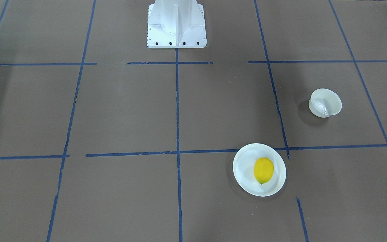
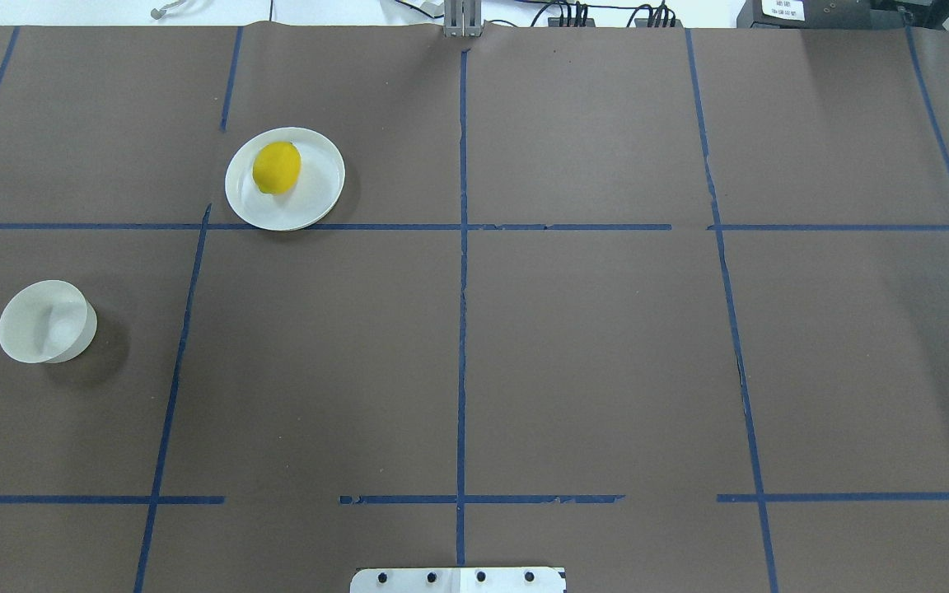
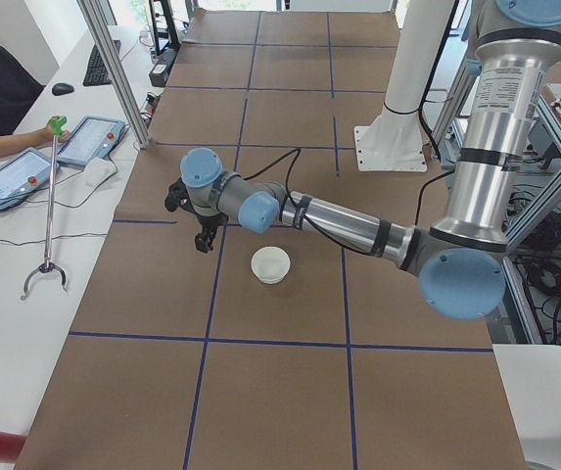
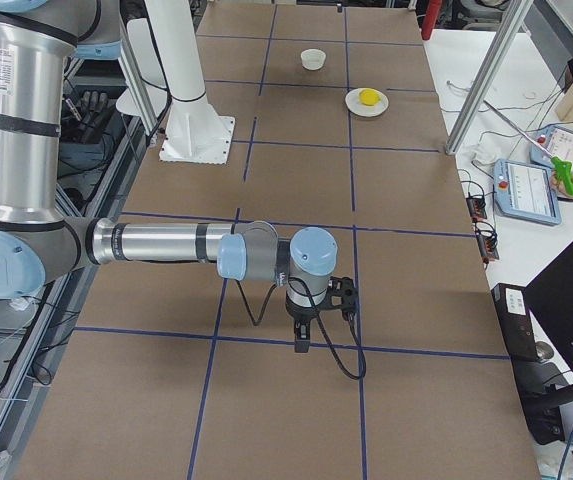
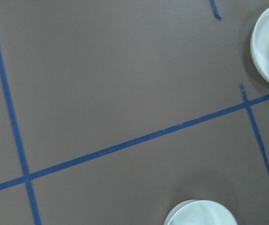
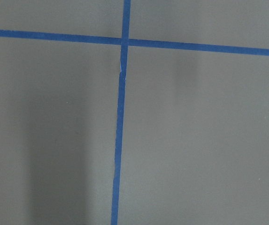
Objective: Move lemon from plate to bowl
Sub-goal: 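Move the left gripper over the yellow lemon on the white plate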
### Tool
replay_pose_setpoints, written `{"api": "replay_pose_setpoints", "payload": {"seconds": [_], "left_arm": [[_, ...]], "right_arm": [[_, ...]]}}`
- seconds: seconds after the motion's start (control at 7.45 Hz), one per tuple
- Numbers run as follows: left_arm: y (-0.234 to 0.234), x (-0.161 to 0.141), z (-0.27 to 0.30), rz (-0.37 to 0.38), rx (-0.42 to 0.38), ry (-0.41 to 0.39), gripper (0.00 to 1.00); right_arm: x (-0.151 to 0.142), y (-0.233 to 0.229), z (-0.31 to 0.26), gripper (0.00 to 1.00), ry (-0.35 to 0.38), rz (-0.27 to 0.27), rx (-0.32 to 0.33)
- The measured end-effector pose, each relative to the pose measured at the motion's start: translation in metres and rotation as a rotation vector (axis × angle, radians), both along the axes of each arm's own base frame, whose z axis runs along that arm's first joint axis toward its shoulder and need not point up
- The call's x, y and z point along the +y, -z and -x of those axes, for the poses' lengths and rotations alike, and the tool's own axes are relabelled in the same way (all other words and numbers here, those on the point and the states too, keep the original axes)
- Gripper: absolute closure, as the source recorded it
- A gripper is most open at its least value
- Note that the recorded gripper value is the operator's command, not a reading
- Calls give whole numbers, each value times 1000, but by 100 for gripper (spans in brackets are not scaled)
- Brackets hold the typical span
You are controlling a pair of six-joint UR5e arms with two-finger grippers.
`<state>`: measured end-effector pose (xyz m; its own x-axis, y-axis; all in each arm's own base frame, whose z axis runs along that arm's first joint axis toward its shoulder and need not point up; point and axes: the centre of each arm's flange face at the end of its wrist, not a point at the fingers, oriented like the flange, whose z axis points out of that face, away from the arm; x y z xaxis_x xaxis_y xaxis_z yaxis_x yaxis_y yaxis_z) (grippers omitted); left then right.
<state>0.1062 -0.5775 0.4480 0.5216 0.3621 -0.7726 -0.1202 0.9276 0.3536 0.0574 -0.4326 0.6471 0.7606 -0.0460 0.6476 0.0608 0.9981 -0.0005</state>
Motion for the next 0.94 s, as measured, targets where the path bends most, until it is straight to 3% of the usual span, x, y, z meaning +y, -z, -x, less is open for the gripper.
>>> {"api": "replay_pose_setpoints", "payload": {"seconds": [0.4, 0.94], "left_arm": [[59, -45, -78, 151, 33, 37, 0], [99, -90, -193, 258, -55, 115, 0]], "right_arm": [[0, 0, 0, 0, 0, 0, 0], [0, 0, 0, 0, 0, 0, 0]]}}
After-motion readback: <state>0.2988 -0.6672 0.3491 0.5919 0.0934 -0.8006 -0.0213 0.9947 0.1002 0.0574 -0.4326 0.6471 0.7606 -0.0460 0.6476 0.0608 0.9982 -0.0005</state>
